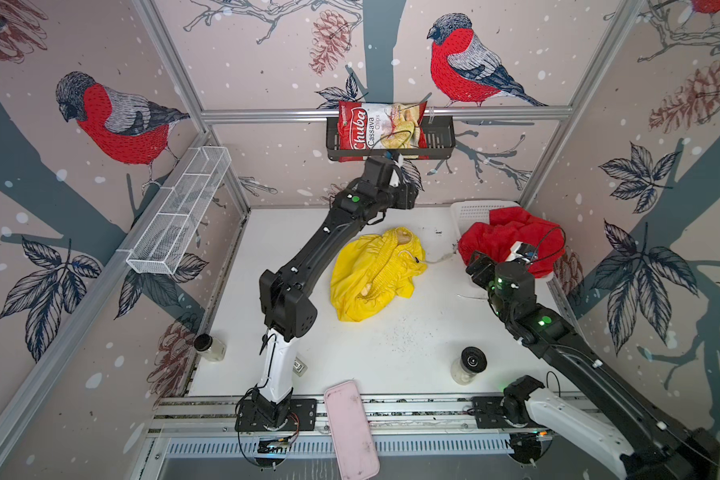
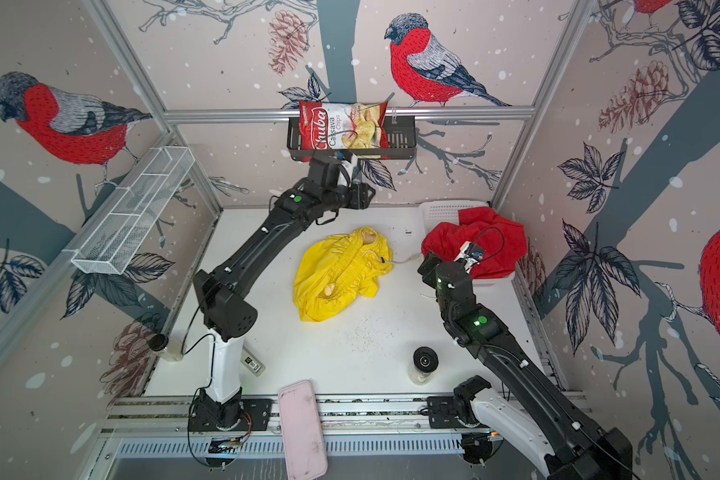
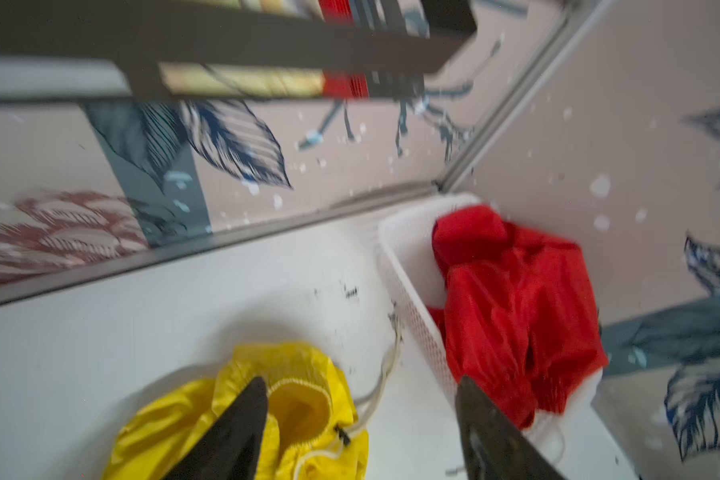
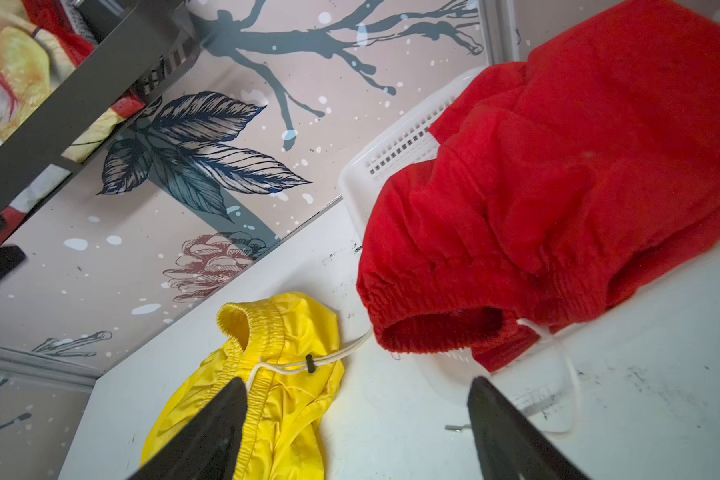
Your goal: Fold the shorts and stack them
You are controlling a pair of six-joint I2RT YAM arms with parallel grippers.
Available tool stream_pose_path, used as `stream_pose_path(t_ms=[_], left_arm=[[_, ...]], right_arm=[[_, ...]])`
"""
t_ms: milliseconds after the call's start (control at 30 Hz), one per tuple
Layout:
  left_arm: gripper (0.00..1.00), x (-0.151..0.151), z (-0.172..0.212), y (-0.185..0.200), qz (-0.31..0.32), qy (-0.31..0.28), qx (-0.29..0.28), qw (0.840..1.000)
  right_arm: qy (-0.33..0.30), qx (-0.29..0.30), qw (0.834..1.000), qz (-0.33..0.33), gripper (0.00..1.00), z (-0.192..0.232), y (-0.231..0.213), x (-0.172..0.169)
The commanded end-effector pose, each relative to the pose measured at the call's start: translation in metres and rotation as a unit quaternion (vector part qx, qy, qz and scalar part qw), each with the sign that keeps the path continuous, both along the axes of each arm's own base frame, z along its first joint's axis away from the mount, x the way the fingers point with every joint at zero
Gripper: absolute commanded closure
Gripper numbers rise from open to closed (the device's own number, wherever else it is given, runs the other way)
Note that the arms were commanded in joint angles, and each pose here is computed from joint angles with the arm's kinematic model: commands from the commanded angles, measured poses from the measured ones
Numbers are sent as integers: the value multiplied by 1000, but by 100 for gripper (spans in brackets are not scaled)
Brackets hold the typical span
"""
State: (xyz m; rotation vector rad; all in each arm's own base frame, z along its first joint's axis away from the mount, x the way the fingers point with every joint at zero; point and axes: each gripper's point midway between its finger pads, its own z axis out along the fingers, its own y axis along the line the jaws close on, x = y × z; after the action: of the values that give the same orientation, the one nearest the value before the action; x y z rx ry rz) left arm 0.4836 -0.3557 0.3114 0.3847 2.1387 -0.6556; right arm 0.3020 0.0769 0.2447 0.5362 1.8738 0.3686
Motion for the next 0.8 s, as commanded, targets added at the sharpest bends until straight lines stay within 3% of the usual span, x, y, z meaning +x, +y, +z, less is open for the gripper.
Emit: stream_pose_path(t_ms=[0, 167, 333, 533, 700, 733, 767], left_arm=[[14, -16, -61, 7, -15, 90, 56, 994], [12, -17, -125, 7, 5, 152, 83, 985], [12, -7, -140, -6, 17, 169, 66, 983], [3, 9, -175, -15, 25, 172, 71, 982], [8, 30, -209, -9, 60, 164, 107, 979], [14, 35, -209, -11, 58, 155, 102, 981], [30, 38, -210, -14, 54, 151, 94, 983]], right_arm=[[22, 17, 1000, 10, 16, -12, -1, -4], [33, 31, 999, 26, 15, -28, 6, -3], [43, 43, 998, 33, 15, -41, 10, -3], [50, 36, 998, 28, 14, -45, 6, -4], [52, 44, 997, 24, 14, -49, 6, -2], [54, 43, 997, 24, 14, -51, 6, -1], [57, 43, 997, 23, 14, -53, 6, 0]])
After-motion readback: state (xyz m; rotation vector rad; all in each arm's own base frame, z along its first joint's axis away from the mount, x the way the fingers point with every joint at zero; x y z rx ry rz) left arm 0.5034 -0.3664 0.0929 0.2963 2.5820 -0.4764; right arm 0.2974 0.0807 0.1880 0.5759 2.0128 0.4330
